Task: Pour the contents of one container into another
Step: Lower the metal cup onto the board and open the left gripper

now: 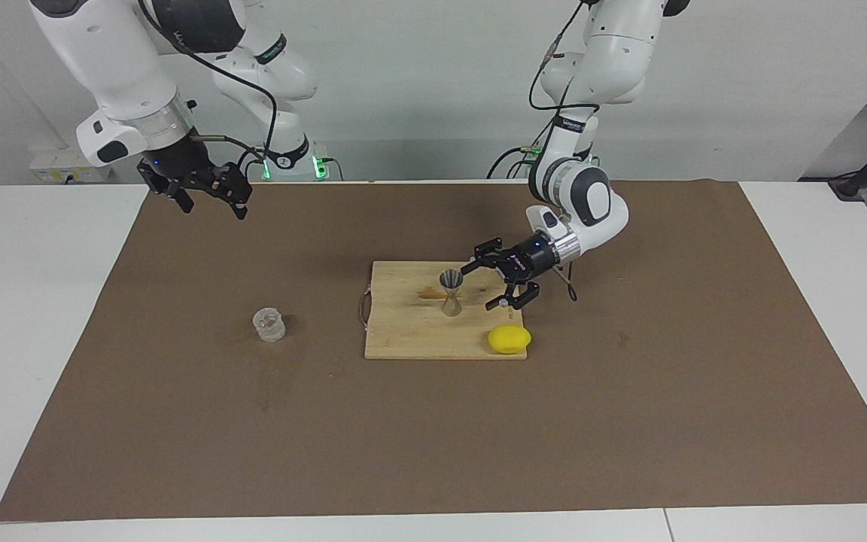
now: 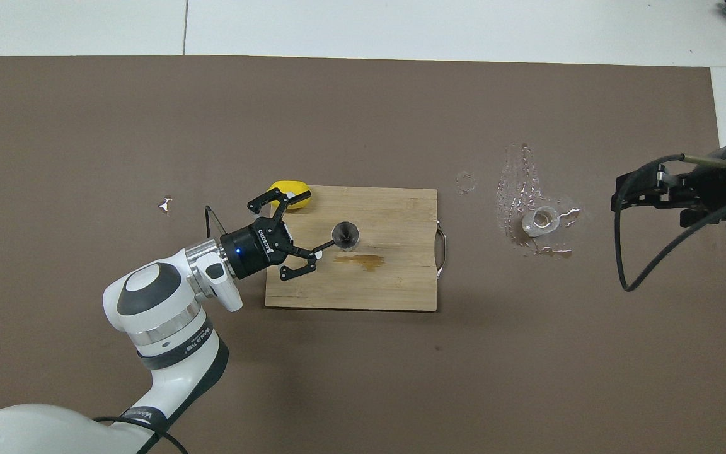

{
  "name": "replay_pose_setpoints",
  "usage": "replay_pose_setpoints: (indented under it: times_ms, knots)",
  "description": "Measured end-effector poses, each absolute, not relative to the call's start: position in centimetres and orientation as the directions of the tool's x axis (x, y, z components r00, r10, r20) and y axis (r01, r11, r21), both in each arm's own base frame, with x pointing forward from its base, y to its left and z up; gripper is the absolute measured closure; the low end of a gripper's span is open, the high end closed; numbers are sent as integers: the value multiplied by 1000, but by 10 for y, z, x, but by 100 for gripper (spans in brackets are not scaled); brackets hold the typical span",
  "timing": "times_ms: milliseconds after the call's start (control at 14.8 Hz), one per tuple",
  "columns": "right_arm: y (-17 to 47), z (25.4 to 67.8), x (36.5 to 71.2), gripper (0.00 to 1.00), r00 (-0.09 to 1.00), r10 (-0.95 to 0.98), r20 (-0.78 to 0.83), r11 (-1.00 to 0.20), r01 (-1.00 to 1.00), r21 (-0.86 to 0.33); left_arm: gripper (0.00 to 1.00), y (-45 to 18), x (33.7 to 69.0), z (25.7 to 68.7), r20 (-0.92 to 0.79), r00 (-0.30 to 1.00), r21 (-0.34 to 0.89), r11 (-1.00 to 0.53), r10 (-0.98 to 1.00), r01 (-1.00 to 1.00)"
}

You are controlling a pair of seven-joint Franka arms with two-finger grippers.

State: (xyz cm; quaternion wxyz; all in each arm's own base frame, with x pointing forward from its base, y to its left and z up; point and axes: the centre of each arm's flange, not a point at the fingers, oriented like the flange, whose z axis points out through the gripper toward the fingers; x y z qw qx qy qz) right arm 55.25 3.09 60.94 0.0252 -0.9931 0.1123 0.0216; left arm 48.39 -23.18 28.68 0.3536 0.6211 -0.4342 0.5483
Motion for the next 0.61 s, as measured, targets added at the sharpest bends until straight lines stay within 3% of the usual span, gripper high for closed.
replay_pose_setpoints:
  times_ms: [405,608]
  knots:
    - [31,609,552,0,974,-222,-48,-974,-224,-45,0,-237,468,281,983,31,-34,-344,-182,-938]
    - [31,609,552,0,974,-222,-48,-974,-224,-45,0,-218,472,289,972,-15,-88,-307,-233,-948]
